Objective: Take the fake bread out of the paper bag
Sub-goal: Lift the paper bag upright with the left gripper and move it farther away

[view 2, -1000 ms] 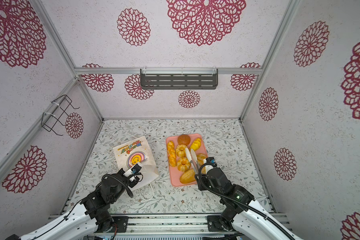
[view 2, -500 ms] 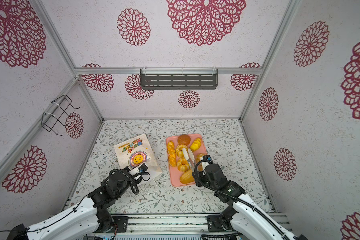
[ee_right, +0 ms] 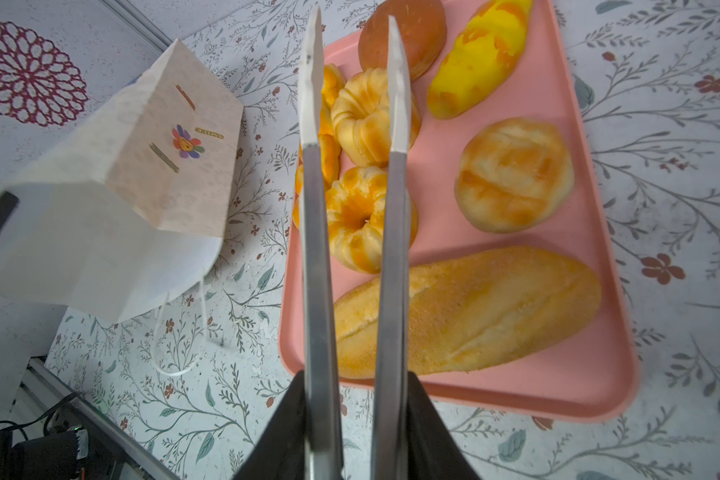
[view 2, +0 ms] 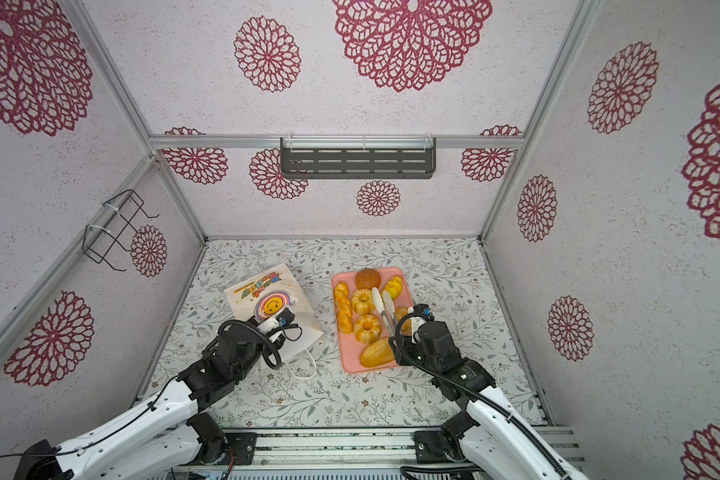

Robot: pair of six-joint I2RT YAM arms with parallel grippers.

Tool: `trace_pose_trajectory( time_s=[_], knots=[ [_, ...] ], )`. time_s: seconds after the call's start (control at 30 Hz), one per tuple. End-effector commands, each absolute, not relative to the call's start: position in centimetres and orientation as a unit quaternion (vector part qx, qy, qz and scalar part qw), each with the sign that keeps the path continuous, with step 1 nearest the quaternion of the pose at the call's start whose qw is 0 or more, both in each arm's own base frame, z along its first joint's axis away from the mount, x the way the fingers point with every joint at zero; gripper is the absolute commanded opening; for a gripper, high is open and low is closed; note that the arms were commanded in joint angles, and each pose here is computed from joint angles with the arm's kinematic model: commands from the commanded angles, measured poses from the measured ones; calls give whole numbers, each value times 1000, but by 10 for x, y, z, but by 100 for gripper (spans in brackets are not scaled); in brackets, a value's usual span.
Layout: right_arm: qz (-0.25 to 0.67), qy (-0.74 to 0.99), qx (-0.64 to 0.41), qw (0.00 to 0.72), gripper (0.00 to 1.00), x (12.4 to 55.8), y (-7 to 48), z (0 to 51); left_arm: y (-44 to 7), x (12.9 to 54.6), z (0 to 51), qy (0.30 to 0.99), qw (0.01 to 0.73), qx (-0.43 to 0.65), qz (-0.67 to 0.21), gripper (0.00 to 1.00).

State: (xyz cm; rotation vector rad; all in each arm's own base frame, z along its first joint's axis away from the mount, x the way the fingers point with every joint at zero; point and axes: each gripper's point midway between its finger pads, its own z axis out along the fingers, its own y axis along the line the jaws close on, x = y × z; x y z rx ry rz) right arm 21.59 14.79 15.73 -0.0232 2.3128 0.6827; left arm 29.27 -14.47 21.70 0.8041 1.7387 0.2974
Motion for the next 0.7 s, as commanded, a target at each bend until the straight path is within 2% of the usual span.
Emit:
trace_pose_trajectory(
  time_s=[0.0, 0.07, 0.17, 0.3, 0.47, 0.67],
  knots=[
    [265, 881, 16, 391, 34, 216, 136, 187, -135, 301, 257, 757, 586, 270, 104, 0],
    [254, 883, 20, 395, 34, 213, 129, 193, -134, 304, 277, 760, 598, 237, 90, 0],
    [235, 884, 25, 403, 34, 210, 119, 205, -118, 314, 307, 777, 611, 131, 77, 0],
    [213, 882, 43, 418, 35, 207, 105, 219, -102, 322, 327, 814, 579, 6, 51, 0],
    [220, 880, 63, 417, 34, 201, 100, 223, -108, 329, 334, 843, 536, -57, -4, 0],
    [246, 876, 93, 404, 34, 189, 97, 220, -99, 337, 343, 833, 526, -139, -105, 0]
  ],
)
